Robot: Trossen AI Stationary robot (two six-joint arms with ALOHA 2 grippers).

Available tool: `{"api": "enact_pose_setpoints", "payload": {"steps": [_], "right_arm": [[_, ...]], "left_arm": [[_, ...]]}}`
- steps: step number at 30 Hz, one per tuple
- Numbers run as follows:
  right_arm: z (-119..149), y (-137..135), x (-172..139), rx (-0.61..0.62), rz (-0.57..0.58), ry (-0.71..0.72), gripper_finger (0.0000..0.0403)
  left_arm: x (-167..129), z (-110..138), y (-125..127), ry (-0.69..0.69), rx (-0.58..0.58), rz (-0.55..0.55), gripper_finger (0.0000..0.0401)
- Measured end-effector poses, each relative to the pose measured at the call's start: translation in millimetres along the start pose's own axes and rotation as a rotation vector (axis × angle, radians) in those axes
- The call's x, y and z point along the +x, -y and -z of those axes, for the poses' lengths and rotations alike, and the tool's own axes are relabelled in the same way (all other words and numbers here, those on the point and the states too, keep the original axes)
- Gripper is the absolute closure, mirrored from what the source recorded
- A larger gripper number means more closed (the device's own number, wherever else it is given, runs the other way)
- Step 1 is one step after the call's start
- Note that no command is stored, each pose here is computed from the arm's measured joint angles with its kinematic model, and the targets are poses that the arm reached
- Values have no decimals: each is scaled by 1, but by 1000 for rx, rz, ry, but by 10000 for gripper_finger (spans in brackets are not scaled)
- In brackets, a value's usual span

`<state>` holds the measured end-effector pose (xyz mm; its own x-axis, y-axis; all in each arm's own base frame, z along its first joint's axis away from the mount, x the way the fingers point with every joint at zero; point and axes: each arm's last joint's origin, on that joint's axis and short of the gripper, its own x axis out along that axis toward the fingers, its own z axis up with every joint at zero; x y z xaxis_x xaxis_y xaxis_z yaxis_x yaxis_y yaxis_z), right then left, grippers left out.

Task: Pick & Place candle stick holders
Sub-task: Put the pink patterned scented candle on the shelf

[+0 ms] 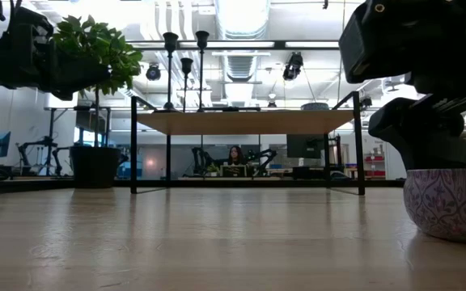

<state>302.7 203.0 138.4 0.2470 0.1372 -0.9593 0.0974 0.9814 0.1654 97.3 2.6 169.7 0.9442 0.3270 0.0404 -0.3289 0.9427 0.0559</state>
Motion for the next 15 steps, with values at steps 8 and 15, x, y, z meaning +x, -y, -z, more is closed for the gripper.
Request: {"api": "enact_pose_setpoints", "payload": {"steps": [8,15], "right_arm": [[-2,0,0,3,-12,17,35],[-3,1,1,9,-8,16,67]], "left_arm": [[0,0,0,0,0,0,259],[0,0,0,0,0,0,259]]}}
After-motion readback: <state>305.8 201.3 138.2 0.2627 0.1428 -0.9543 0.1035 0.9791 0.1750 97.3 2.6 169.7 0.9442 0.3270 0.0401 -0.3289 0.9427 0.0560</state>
